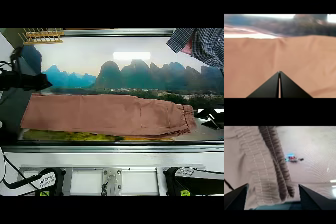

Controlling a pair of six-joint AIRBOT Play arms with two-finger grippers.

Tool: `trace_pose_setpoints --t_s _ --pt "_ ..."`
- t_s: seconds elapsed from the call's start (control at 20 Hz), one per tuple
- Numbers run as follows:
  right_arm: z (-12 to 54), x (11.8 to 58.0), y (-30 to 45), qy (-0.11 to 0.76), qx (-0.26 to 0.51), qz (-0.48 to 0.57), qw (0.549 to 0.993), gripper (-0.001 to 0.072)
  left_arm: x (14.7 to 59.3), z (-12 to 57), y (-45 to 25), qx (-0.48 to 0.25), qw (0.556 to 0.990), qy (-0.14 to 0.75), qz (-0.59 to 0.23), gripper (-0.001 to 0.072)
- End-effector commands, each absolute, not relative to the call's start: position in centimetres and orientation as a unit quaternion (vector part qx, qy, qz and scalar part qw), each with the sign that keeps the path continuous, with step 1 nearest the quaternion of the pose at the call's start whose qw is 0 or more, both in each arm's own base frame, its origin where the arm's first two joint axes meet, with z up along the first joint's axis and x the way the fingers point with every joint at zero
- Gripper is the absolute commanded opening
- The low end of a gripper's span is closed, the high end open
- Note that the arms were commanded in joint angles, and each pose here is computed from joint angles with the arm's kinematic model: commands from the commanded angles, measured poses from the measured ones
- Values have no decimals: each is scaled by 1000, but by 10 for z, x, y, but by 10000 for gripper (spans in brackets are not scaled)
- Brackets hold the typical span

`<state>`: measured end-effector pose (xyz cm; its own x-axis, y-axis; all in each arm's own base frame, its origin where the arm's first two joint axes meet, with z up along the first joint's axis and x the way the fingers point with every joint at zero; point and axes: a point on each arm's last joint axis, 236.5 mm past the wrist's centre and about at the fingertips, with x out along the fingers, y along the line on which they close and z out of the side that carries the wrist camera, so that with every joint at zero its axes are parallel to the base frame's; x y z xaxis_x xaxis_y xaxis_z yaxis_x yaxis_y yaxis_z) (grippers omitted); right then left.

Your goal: Fold the clothes and pants, and hang the long-sleeved shirts on hangers.

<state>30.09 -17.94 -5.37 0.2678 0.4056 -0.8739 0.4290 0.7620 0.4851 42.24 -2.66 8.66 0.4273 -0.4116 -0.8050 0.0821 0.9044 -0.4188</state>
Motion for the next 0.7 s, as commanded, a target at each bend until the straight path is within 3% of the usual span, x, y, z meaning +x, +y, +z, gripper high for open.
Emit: trace_pose_setpoints --t_s 0.0,0.3,0.65 --pt "-78 310 -171 614 354 66 702 720 397 78 -99 -145 812 530 -199 5" --pt "-103 308 -160 624 374 98 679 720 367 53 -179 -108 788 548 -261 5" --pt "-106 307 -126 633 393 131 654 720 363 53 -195 -98 788 543 -275 5"
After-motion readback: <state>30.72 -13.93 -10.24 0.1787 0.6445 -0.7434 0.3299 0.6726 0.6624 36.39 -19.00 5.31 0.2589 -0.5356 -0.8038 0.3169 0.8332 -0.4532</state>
